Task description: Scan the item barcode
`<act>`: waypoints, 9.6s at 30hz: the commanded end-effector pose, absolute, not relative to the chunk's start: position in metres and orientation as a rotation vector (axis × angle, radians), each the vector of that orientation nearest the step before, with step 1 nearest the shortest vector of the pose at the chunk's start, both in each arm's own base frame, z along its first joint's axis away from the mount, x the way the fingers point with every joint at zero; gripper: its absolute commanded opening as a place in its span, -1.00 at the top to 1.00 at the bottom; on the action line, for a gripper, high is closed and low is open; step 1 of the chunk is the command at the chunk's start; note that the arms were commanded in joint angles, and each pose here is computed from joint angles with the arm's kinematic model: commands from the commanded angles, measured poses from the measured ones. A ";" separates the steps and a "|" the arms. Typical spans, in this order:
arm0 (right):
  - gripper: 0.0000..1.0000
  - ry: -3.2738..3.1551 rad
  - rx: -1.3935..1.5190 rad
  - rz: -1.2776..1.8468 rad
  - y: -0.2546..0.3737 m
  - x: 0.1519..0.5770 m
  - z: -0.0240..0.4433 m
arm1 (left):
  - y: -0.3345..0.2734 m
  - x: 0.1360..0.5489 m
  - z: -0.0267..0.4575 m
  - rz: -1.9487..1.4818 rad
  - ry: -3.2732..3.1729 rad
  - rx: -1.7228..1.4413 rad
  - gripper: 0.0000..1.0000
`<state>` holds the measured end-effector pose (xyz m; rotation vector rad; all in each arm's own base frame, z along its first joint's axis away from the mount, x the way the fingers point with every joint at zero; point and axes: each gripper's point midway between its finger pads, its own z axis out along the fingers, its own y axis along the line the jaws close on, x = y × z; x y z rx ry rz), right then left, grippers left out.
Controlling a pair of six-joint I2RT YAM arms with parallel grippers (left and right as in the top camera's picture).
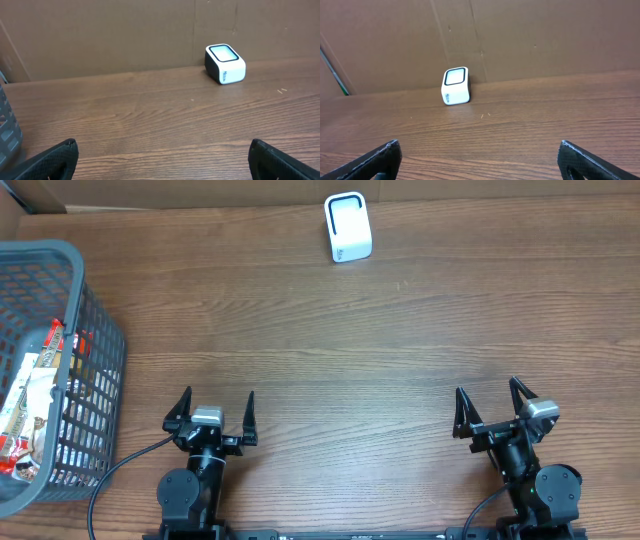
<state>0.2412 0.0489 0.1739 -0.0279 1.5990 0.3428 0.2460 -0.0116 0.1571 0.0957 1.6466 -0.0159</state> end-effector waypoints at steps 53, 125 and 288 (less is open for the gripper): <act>-1.00 1.594 -0.034 0.347 0.050 0.241 0.172 | -0.009 0.246 0.155 0.003 1.650 0.095 -0.99; -1.00 1.632 -0.059 0.369 0.054 0.228 0.206 | -0.034 0.239 0.189 -0.201 1.709 0.117 -1.00; -1.00 2.597 -0.118 0.658 0.103 0.256 0.250 | 0.312 0.285 0.142 -0.230 2.577 -1.179 0.92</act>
